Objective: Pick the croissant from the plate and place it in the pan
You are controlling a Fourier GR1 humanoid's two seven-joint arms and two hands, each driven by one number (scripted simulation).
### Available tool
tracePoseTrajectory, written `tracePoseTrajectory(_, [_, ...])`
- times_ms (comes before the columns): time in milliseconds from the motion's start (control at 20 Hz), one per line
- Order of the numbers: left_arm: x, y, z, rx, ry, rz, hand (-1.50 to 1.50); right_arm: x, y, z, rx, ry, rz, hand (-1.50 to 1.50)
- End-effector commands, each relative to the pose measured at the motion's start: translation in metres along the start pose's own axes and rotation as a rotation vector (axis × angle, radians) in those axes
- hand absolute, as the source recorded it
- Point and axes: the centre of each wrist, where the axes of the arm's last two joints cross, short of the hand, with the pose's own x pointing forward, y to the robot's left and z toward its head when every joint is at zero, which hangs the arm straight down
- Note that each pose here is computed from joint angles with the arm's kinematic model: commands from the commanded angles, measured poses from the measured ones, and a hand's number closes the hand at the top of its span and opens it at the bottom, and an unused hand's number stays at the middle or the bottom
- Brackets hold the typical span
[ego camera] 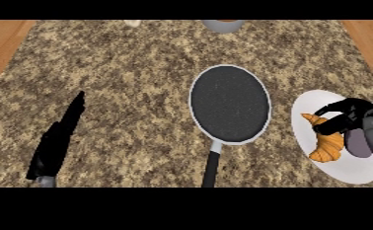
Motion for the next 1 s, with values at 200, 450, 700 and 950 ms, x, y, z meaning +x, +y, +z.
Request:
tracePoseTrajectory(200, [-0.006, 0.001, 0.006, 0.022, -0.003, -0.021, 0.00, -0.011, 0.024, -0.002, 0.011, -0.063, -0.001, 1.50])
tracePoseTrajectory(450, [-0.002, 0.016, 0.005, 0.044, 0.042, 0.007, 0.00, -0.044, 0.031, 0.034, -0.180, -0.245, 0.389, 1.50])
tracePoseTrajectory(700, [-0.016, 0.009, 0.015, 0.045, 0.024, 0.006, 0.00, -0.078, 0.005, 0.050, -0.500, -0.335, 0.418, 1.50])
tracePoseTrajectory(950, [0.001, 0.009, 0.008, 0.020, 0.009, 0.003, 0.00, -0.034, -0.005, 0.097, -0.859, -0.629, 0.359, 1.50])
